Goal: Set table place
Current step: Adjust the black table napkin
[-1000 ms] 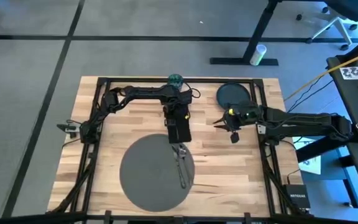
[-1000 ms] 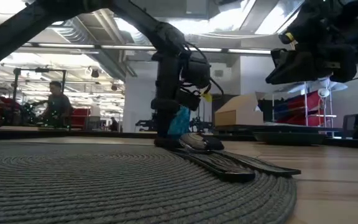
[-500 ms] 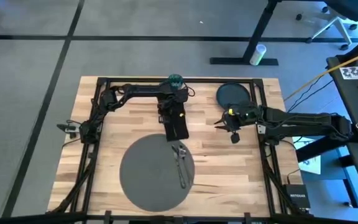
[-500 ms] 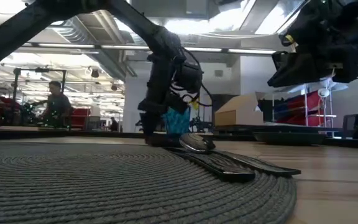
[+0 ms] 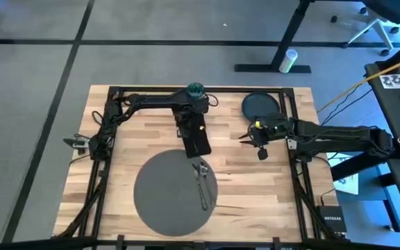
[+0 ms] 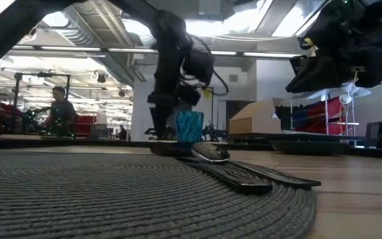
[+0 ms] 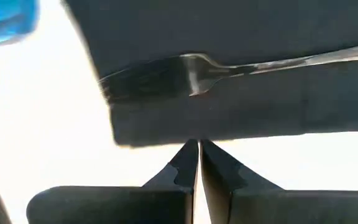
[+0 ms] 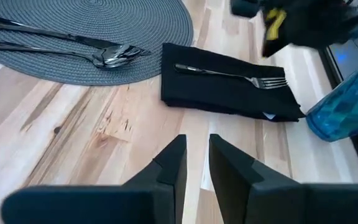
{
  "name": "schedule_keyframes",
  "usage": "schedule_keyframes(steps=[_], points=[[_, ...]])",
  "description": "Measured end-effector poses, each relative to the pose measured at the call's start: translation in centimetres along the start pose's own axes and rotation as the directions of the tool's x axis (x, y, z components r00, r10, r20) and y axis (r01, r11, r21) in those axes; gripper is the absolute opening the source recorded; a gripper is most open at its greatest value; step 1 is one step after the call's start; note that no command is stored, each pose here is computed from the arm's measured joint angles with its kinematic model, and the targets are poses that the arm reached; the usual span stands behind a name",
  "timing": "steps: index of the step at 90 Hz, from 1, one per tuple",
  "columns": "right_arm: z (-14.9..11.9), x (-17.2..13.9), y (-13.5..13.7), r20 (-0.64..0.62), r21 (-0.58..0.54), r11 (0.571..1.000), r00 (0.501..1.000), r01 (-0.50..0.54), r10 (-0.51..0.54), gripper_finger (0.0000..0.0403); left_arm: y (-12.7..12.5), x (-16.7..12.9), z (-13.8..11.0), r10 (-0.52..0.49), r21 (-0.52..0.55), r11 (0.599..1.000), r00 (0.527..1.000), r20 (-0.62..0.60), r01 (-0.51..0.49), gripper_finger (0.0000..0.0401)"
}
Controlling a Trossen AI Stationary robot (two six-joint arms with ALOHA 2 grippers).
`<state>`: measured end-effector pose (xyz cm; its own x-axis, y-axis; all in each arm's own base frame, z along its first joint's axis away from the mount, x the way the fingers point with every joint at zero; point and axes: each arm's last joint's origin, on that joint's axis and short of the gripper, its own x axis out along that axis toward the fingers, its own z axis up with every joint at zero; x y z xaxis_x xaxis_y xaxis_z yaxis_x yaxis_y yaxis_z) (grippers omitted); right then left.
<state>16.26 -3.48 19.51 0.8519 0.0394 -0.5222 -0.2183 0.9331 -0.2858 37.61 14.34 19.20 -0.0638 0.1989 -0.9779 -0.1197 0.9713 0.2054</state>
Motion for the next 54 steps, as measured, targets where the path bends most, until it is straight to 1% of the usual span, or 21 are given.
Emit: schedule_keyframes(steps=[10, 20, 25, 32, 40, 48, 54], points=[[0.0, 0.0, 0.0, 0.002, 0.0, 1.0, 1.0, 0.001, -0.001, 0.0053, -1.1, -1.4, -0.2, -0.002, -0.017, 1.0, 1.0, 0.023, 0.003, 0.0], [0.0, 0.0, 0.0, 0.002, -0.001, 1.0, 1.0, 0.001, -0.001, 0.0053, -3.0, -1.9, 0.1, -0.074, -0.002, 0.997, 0.996, 0.04, 0.075, 0.0], [0.0, 0.0, 0.0, 0.002, -0.001, 1.0, 1.0, 0.001, -0.001, 0.0053, -4.1, -1.5, 0.4, -0.091, 0.02, 0.996, 0.994, 0.062, 0.089, 0.0], [0.0, 0.0, 0.0, 0.002, -0.001, 1.0, 1.0, 0.001, -0.001, 0.0053, -5.2, -0.8, 0.8, -0.086, 0.038, 0.996, 0.99, 0.114, 0.082, 0.0], [0.0, 0.0, 0.0, 0.003, -0.001, 1.0, 1.0, 0.002, -0.002, 0.0053, -6.2, 0.1, 1.0, -0.085, 0.058, 0.995, 0.986, 0.143, 0.078, 0.0], [0.1, 0.0, 0.0, 0.005, -0.002, 1.0, 1.0, 0.003, -0.003, 0.0053, -6.4, 1.0, 1.1, -0.083, 0.046, 0.996, 0.982, 0.171, 0.077, 0.0], [0.1, 0.0, 0.0, 0.007, -0.002, 1.0, 1.0, 0.004, -0.004, 0.0053, -6.1, 1.6, 0.7, -0.082, 0.028, 0.996, 0.985, 0.155, 0.079, 0.0]])
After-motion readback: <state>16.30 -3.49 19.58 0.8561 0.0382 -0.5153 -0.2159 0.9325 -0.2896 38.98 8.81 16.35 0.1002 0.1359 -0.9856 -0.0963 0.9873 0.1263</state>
